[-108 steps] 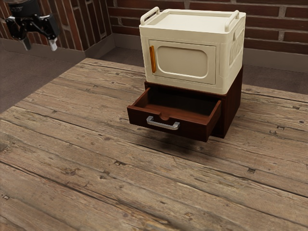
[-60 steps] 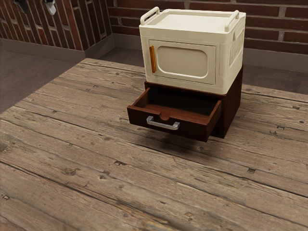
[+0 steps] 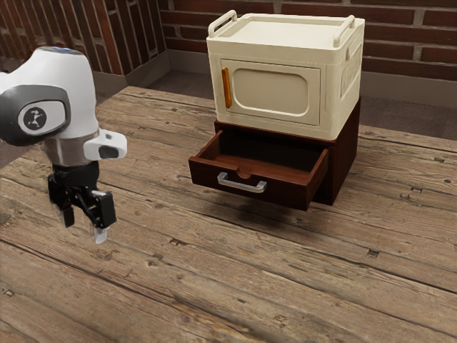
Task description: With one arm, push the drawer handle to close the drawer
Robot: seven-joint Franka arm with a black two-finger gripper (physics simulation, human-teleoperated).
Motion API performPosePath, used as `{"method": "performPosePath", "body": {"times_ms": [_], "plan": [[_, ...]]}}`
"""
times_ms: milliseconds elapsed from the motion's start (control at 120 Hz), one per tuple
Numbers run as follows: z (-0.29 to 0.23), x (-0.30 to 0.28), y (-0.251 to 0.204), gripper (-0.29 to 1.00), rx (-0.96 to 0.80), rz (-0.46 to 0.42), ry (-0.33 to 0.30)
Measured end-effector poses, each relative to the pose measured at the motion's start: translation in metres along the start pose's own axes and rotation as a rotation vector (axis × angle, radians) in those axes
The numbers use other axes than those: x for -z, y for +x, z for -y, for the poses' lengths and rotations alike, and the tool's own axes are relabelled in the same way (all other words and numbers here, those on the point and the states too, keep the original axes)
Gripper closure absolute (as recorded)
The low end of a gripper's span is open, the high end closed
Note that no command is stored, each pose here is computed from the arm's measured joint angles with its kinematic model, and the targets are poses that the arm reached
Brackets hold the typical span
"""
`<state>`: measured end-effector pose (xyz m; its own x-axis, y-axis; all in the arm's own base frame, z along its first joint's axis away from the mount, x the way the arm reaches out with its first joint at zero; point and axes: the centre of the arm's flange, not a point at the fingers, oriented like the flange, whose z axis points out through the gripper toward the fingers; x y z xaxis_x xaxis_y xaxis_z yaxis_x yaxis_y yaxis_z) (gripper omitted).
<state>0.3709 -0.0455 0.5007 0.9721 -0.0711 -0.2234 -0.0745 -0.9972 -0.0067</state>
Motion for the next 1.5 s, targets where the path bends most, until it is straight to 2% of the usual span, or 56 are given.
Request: {"method": "performPosePath", "body": {"times_ms": [158, 317, 517, 608, 717, 983, 1500], "plan": [[-0.023, -0.031, 0.040, 0.02, 0.014, -0.096, -0.056], [-0.062, -0.042, 0.103, 0.03, 0.032, -0.131, -0.108], [-0.085, -0.042, 0.162, 0.50, 0.059, -0.200, -0.113], [-0.091, -0.041, 0.196, 0.62, 0.061, -0.228, -0.095], [-0.079, -0.046, 0.223, 0.70, 0.085, -0.242, -0.078], [-0.073, -0.041, 0.262, 0.77, 0.091, -0.285, -0.057], [-0.084, -0.041, 0.314, 0.78, 0.062, -0.326, -0.056]]}}
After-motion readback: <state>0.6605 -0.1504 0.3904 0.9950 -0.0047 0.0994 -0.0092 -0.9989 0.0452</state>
